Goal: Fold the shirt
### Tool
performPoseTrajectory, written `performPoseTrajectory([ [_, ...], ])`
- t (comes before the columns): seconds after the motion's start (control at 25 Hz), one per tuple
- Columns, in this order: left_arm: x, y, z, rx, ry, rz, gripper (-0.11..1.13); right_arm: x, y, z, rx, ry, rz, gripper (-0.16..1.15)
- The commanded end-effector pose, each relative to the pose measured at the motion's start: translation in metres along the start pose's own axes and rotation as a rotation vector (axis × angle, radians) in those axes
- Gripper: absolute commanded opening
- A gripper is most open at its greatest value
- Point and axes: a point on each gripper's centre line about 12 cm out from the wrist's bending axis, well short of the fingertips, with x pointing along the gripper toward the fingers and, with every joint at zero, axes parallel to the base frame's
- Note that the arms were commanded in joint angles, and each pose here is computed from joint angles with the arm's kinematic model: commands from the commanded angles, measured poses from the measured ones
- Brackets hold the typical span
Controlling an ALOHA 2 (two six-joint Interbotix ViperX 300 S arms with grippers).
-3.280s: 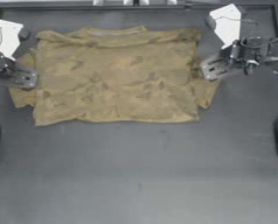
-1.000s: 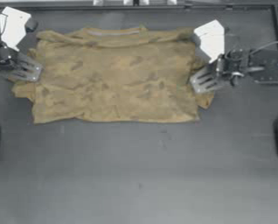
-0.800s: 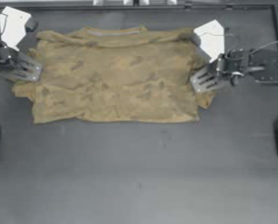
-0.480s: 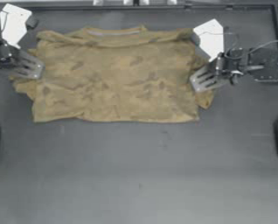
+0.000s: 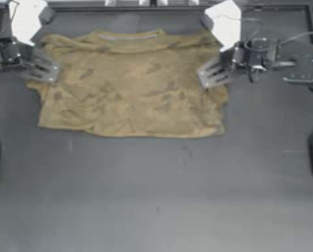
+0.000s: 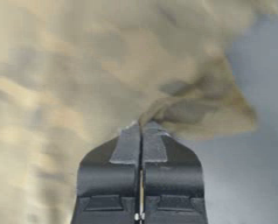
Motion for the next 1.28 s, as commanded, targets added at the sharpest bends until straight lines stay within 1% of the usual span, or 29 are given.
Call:
performPoseTrajectory([
  [0.04, -0.014, -0.014, 0.015, -0.014, -0.074, -0.087, 0.04, -0.026, 0.016, 0.022, -0.001, -0.083, 0.069, 0.05],
  [0.16, -0.013, -0.026, 0.019, -0.017, -0.097, -0.145, 0.04, -0.035, 0.027, 0.031, -0.005, -0.111, 0.100, 0.05],
  [0.24, -0.011, -0.035, 0.022, -0.015, -0.106, -0.175, 0.04, -0.038, 0.034, 0.034, -0.011, -0.123, 0.118, 0.05],
  [0.4, -0.010, -0.053, 0.026, 0.011, -0.119, -0.214, 0.04, -0.038, 0.046, 0.040, -0.007, -0.147, 0.175, 0.05],
  [0.48, -0.009, -0.063, 0.029, 0.025, -0.123, -0.232, 0.03, -0.035, 0.051, 0.041, 0.003, -0.155, 0.210, 0.05],
  [0.6, -0.007, -0.076, 0.033, 0.036, -0.137, -0.263, 0.03, -0.029, 0.058, 0.042, 0.013, -0.163, 0.258, 0.05],
  [0.68, -0.003, -0.083, 0.034, 0.042, -0.142, -0.283, 0.03, -0.025, 0.062, 0.042, 0.012, -0.163, 0.276, 0.05],
  [0.84, 0.009, -0.094, 0.034, 0.043, -0.148, -0.323, 0.03, -0.017, 0.068, 0.042, 0.010, -0.156, 0.297, 0.05],
  [1.0, 0.022, -0.101, 0.032, 0.047, -0.146, -0.340, 0.03, -0.008, 0.073, 0.043, 0.012, -0.150, 0.315, 0.05],
  [1.08, 0.027, -0.103, 0.032, 0.047, -0.149, -0.350, 0.03, -0.003, 0.075, 0.042, 0.004, -0.141, 0.313, 0.05],
  [1.28, 0.037, -0.111, 0.032, 0.048, -0.163, -0.387, 0.03, 0.010, 0.078, 0.039, 0.012, -0.120, 0.317, 0.05],
])
